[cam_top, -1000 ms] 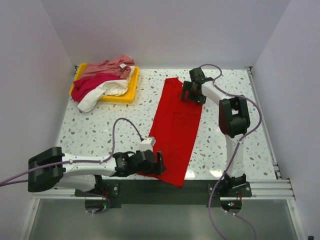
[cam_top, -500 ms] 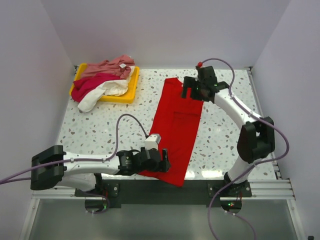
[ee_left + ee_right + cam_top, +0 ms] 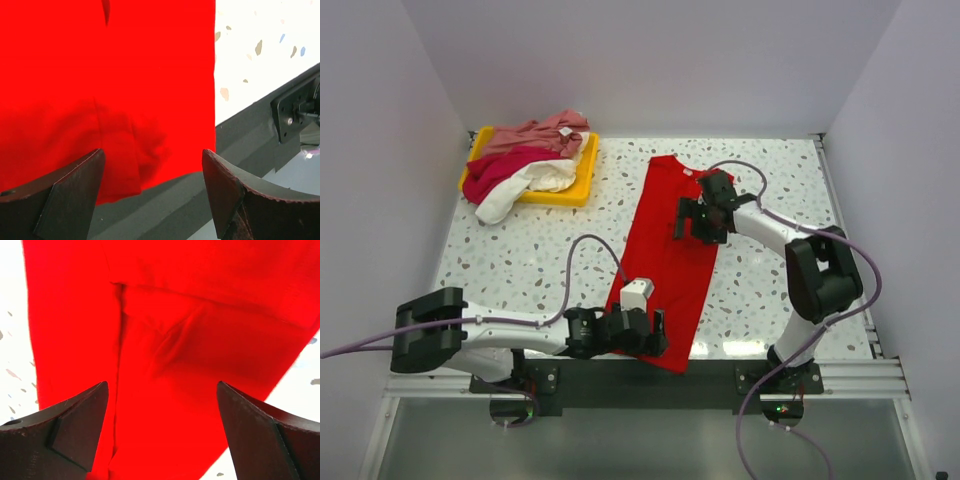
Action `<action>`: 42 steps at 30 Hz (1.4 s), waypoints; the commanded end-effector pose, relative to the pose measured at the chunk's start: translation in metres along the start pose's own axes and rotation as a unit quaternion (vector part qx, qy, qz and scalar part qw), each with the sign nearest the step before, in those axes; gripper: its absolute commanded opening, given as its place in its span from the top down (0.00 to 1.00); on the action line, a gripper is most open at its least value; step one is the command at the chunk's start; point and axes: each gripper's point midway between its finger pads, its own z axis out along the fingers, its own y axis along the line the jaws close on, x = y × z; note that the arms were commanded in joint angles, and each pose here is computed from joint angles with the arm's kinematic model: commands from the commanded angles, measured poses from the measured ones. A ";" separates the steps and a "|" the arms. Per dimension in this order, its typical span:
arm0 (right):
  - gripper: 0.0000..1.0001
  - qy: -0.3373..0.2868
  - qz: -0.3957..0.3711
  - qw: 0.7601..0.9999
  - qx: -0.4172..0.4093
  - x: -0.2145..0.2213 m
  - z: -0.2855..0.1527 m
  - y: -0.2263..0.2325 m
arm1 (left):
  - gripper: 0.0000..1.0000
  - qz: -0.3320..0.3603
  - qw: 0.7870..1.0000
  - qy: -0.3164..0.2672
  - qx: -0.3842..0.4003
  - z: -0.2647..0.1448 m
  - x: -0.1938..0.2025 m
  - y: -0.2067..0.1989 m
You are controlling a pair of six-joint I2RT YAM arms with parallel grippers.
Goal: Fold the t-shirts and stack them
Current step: Fold the tshirt
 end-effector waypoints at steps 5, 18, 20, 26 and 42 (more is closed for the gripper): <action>0.08 0.009 0.007 1.000 0.003 -0.001 0.025 -0.001 | 0.17 -0.014 0.999 0.007 0.033 0.001 0.012 -0.031; 0.08 0.053 0.001 0.995 0.085 0.000 0.070 -0.029 | 0.17 0.005 0.999 0.021 0.047 0.004 0.024 -0.056; 0.08 0.054 0.000 0.995 0.086 -0.006 0.075 -0.027 | 0.17 0.008 0.998 0.020 0.052 0.005 0.023 -0.060; 0.08 0.046 -0.001 0.994 0.103 -0.025 0.076 -0.032 | 0.17 0.024 0.996 0.025 0.081 0.013 0.022 -0.084; 0.07 -0.006 -0.045 0.995 0.084 -0.033 -0.020 -0.028 | 0.14 0.042 0.997 -0.053 0.034 -0.008 -0.034 -0.062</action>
